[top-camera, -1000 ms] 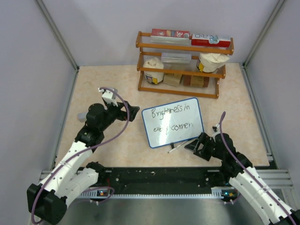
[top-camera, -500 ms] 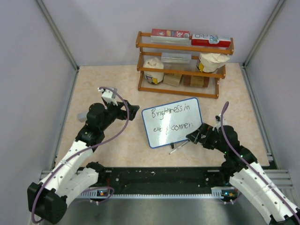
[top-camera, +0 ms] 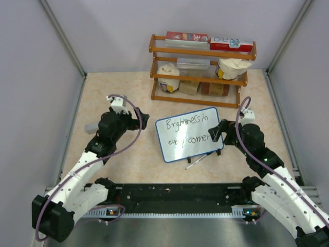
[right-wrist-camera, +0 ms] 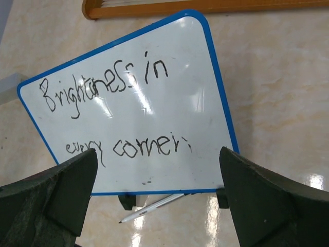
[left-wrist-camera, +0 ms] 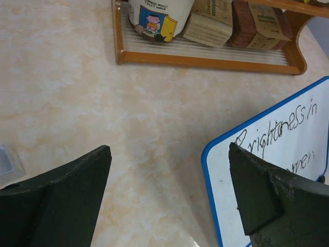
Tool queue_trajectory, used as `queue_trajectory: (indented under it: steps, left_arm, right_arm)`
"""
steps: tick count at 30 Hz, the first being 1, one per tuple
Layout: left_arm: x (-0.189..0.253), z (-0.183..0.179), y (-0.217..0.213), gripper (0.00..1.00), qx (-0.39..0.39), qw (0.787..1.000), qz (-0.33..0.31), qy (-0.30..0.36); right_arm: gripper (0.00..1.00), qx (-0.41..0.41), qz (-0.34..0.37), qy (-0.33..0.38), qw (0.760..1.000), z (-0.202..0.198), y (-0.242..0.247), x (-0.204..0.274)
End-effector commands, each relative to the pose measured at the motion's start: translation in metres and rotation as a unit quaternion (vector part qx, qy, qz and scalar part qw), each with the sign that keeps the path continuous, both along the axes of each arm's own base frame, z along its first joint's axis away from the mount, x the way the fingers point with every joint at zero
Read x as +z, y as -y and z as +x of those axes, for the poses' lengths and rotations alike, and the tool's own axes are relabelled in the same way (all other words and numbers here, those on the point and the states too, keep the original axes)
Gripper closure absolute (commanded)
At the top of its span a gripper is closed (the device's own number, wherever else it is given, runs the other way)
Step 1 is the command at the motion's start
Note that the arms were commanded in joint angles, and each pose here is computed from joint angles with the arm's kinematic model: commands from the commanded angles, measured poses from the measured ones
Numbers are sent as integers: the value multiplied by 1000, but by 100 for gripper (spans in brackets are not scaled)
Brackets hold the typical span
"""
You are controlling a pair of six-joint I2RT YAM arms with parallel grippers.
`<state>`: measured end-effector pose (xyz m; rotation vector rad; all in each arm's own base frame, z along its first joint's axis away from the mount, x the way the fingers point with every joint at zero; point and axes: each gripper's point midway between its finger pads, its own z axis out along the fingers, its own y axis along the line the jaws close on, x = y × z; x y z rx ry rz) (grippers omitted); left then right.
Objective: Write a sentence on the whiteboard
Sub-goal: Reset both arms
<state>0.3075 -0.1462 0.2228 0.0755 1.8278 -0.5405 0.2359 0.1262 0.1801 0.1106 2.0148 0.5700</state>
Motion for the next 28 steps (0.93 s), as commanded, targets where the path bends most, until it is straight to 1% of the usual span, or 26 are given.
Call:
queue_trajectory:
  steps: [1,6,9,13,18,20,22,23,24,25,26,27,28]
  left_arm:
    - [1,9,-18,1,52,999,12,5]
    - [-5,11,-26,1,79,997,11,1]
    - [-6,11,-29,1,87,996,15,-1]
    - [-5,8,-33,1,90,996,22,6]
    - [4,4,-32,1,75,996,25,40]
    - [5,2,-35,1,74,995,35,50]
    - [6,2,-37,1,79,995,39,55]
    - [10,1,-38,1,79,994,38,60]
    - [11,0,-37,2,77,994,37,62]
    - [12,-3,-31,3,58,996,35,65]
    - [15,-5,-28,5,45,995,37,76]
    - [17,-5,-27,5,40,995,38,86]
    - [19,-4,-29,4,45,994,41,94]
  right_arm:
    - [1,-35,-29,65,997,21,15,31]
    - [1,-54,-6,109,993,30,16,48]
    - [1,-59,-7,121,991,35,16,49]
    - [1,-67,-26,123,990,43,19,45]
    - [1,-66,-60,153,984,49,23,44]
    - [2,-71,-74,181,978,53,27,46]
    - [2,-86,-95,192,973,54,36,40]
    - [3,-92,-93,217,967,54,38,50]
    - [3,-103,-102,223,964,54,44,52]
    - [3,-112,-114,228,960,54,49,52]
    - [1,-125,-120,233,957,54,55,56]
    - [1,-157,-126,237,950,53,67,60]
    - [1,-169,-141,238,946,53,74,58]
